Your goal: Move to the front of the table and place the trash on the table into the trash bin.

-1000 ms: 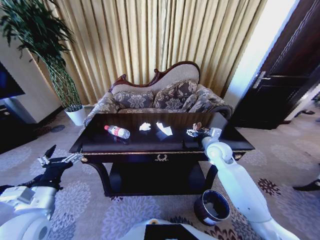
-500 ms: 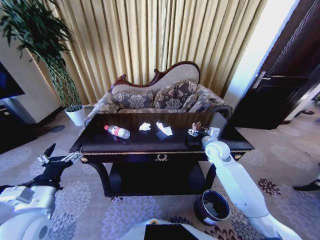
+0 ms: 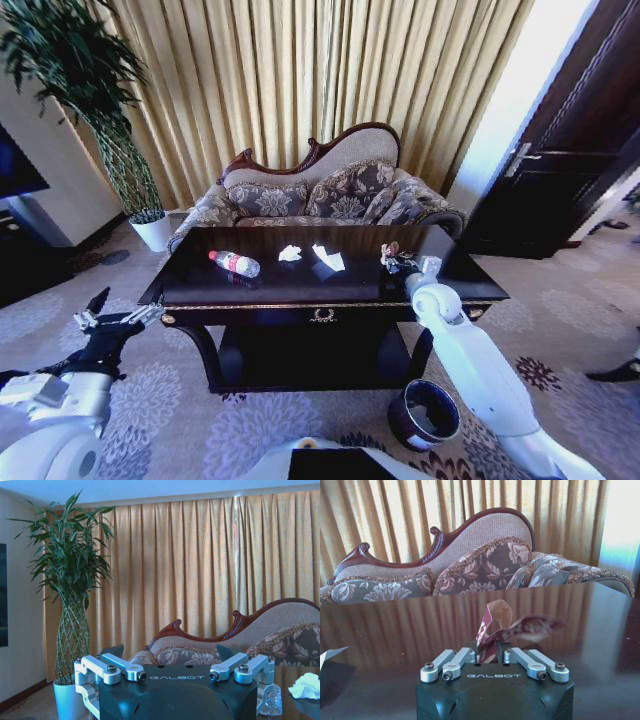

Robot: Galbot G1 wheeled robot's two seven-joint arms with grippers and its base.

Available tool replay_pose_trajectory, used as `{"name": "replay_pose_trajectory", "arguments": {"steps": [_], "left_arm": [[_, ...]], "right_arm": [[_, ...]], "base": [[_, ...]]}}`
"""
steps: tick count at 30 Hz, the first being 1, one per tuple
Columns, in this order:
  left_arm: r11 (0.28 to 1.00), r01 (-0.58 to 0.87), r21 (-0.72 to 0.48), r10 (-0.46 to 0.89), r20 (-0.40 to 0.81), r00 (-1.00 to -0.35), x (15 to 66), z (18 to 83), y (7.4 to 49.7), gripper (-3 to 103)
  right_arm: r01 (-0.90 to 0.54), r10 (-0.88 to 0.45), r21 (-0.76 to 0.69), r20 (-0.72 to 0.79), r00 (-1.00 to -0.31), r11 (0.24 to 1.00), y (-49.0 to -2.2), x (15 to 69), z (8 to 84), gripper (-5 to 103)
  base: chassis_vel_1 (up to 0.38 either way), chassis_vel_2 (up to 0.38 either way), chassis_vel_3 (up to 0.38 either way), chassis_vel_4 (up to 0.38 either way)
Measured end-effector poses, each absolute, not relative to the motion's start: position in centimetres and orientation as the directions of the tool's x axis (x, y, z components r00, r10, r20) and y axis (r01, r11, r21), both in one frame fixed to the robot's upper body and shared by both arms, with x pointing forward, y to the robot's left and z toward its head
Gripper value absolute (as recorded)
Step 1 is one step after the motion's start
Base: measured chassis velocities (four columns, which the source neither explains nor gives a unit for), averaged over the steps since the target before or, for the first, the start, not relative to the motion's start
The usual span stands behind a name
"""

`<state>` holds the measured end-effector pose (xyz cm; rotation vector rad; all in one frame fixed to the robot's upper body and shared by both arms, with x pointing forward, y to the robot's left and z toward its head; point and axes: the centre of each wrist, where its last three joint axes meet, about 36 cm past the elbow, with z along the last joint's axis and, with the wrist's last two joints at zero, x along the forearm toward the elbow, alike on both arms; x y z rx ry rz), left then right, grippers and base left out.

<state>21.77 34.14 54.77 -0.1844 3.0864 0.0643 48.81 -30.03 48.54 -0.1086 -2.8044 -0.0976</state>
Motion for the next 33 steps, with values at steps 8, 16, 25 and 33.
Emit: {"name": "replay_pose_trajectory", "arguments": {"steps": [8,16,25,33], "left_arm": [[0.992,-0.122,0.039,-0.12,-0.052,-0.991,21.6,54.8,34.1,100],[0.991,-0.126,0.04,-0.124,-0.062,-0.99,21.5,55.0,34.1,100],[0.99,-0.138,0.023,-0.136,-0.079,-0.988,21.3,55.0,34.0,100],[0.988,-0.152,0.016,-0.15,-0.086,-0.985,21.2,55.5,34.5,100]], "right_arm": [[0.087,0.063,0.058,0.326,-0.943,0.994,-30.1,48.5,48.6,1],[0.013,-0.009,0.111,0.191,-0.981,0.994,-30.1,45.7,50.4,0],[-0.083,-0.091,0.14,0.05,-0.995,0.987,-30.1,40.2,51.9,0],[-0.069,-0.071,0.077,0.021,-0.997,0.995,-29.1,36.5,50.6,0]], "base": [[0.0,0.0,0.0,0.0],[0.0,0.0,0.0,0.0],[0.0,0.0,0.0,0.0],[0.0,0.0,0.0,0.0]]}}
